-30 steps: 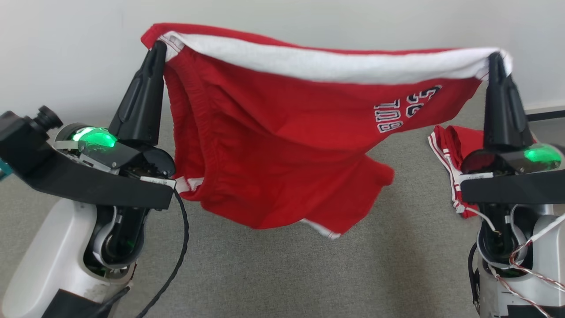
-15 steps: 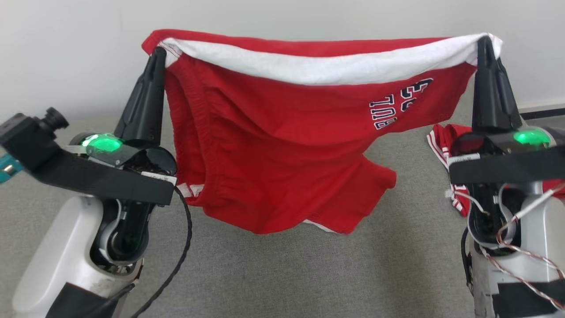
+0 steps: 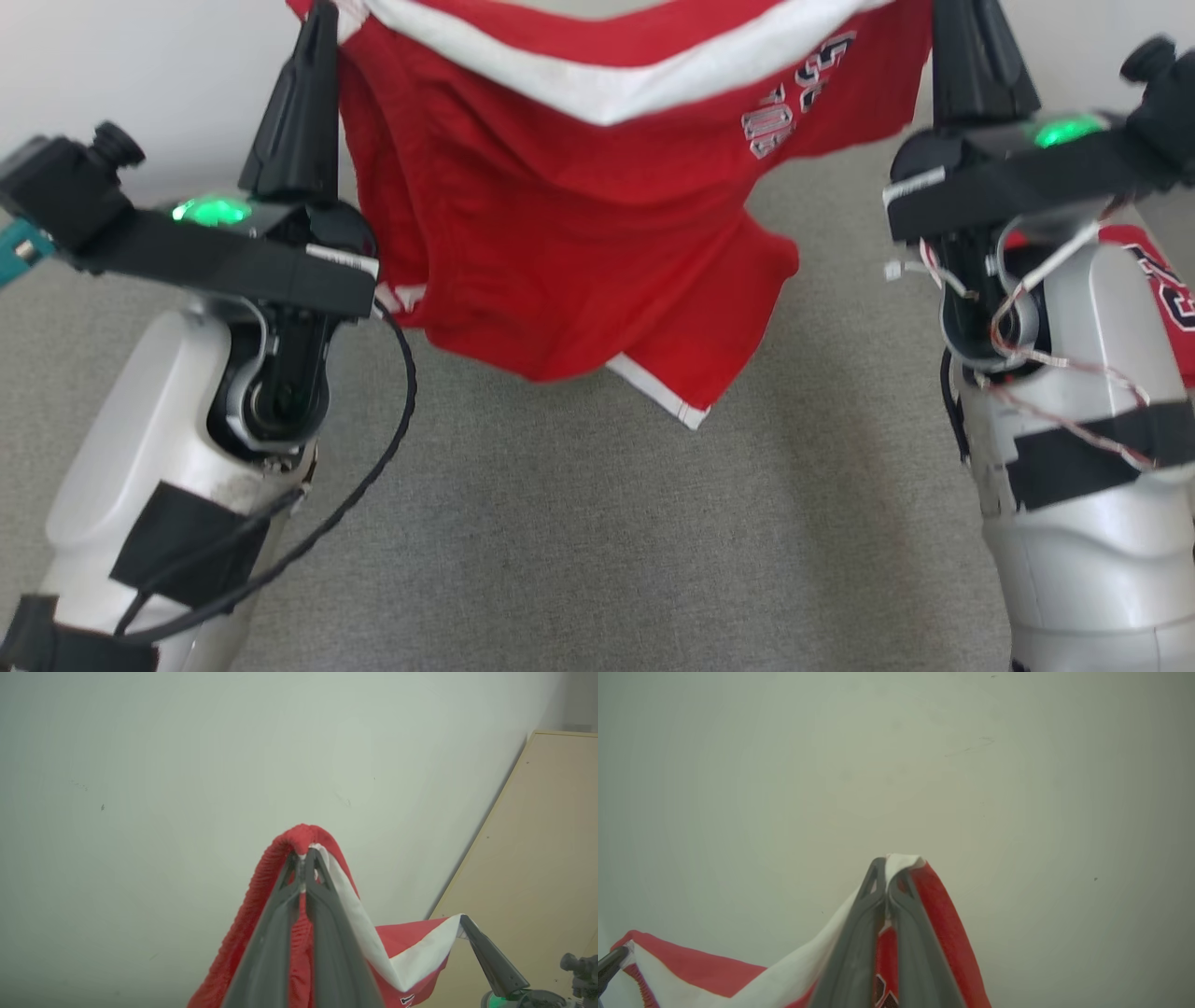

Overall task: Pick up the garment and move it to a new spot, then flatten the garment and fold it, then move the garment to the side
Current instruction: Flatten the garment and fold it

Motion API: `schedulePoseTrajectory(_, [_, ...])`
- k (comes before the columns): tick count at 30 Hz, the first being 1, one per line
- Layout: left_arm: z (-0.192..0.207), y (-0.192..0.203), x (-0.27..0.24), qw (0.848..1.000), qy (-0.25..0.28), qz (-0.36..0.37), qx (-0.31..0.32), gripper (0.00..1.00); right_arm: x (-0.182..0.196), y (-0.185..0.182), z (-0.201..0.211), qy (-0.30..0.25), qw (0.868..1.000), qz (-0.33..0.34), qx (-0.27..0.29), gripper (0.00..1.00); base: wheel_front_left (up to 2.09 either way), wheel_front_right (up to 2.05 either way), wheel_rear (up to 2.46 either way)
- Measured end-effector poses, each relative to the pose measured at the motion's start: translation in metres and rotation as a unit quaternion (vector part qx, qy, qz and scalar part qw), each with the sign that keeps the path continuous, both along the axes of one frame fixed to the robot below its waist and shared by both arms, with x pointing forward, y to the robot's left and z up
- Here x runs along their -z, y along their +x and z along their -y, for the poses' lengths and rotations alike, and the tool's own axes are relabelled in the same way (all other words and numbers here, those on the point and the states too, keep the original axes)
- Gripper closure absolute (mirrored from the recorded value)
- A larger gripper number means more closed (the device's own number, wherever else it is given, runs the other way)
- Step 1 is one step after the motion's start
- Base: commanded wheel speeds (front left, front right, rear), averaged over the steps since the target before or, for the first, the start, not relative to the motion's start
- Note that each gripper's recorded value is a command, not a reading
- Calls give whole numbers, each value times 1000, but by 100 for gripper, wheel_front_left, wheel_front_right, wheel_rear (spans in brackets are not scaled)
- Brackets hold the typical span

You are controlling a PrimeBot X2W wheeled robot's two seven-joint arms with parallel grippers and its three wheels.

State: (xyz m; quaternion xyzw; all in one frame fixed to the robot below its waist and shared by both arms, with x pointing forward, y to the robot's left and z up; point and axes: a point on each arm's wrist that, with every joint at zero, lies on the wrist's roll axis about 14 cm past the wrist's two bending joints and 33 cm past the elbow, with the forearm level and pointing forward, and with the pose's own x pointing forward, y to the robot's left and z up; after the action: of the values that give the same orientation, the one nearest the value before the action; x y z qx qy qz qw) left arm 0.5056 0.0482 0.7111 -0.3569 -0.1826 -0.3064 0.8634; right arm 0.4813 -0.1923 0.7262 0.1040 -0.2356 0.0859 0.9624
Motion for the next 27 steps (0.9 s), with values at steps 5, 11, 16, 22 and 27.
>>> schedulePoseTrajectory(5, [4,27,4,1000,-1,-3,-8,100,-4,30,-2,-10,1000,5,0,100,0,0,0])
schedulePoseTrajectory(11, [2,62,15,1000,2,-5,-25,100,-6,65,2,-18,999,24,13,100,0,0,0])
schedulePoseTrajectory(16, [-6,88,16,999,-9,6,-53,100,-6,90,7,-22,998,45,27,100,0,0,0])
schedulePoseTrajectory(22, [0,94,16,998,-30,23,-58,100,-13,106,7,-35,996,71,35,100,0,0,0])
schedulePoseTrajectory(27, [6,93,13,997,-39,38,-55,100,-26,105,1,-45,993,105,33,100,0,0,0])
